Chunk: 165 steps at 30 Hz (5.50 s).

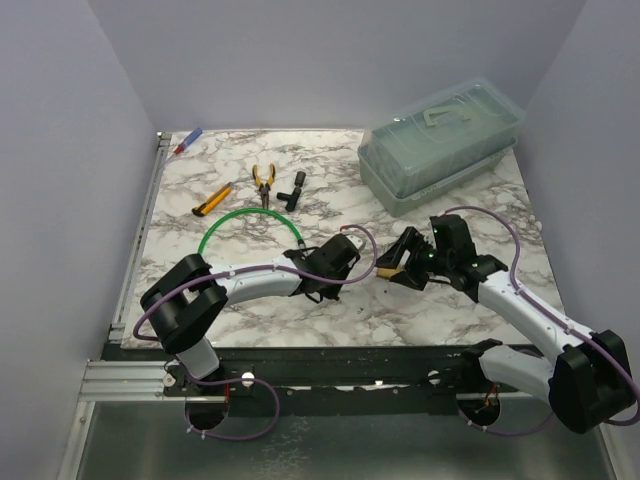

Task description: Unlock with the key

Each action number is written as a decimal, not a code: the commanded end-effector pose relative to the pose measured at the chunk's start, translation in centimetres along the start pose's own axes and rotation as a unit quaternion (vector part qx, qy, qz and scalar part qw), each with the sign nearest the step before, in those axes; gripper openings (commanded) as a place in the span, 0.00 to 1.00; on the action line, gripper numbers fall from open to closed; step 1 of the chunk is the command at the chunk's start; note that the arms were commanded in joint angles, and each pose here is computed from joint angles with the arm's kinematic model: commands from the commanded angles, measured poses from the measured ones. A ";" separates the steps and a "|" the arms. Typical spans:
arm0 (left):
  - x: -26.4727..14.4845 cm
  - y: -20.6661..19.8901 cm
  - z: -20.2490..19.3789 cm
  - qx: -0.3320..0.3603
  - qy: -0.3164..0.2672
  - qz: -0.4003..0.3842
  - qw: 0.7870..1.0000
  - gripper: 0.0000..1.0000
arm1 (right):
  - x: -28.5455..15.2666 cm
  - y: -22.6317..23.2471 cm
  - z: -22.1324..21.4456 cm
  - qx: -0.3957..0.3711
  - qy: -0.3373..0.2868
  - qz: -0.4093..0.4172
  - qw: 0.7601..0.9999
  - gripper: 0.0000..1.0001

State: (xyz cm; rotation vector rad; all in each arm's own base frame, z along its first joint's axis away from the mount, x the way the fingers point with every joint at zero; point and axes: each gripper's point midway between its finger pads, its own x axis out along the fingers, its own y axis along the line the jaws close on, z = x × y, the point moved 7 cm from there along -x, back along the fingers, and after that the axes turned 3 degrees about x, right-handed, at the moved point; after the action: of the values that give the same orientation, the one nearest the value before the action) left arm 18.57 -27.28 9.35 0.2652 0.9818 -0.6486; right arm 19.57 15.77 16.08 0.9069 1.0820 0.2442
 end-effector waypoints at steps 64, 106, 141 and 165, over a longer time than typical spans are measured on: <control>-1.6 0.1 -0.9 -0.080 -0.041 -0.076 0.993 0.00 | 11.5 -0.6 -8.0 0.192 0.055 -0.061 0.978 0.38; -2.0 0.5 -0.5 -0.110 -0.052 -0.095 0.988 0.00 | 12.3 -0.2 -8.2 0.153 0.050 -0.089 0.983 0.00; -21.8 -1.5 4.7 -0.064 -0.322 -0.277 0.903 0.52 | -7.2 14.6 -5.3 -0.359 -0.109 0.374 0.848 0.00; -23.6 -2.7 7.2 -0.089 -0.414 -0.349 0.836 0.37 | -11.1 16.5 -6.0 -0.340 -0.112 0.461 0.812 0.00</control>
State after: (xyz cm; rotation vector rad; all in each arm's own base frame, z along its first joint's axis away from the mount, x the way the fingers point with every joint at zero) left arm 12.96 -23.40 32.70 -0.5215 0.2766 -1.1362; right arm 13.98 22.96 33.24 0.6804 0.2424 1.1668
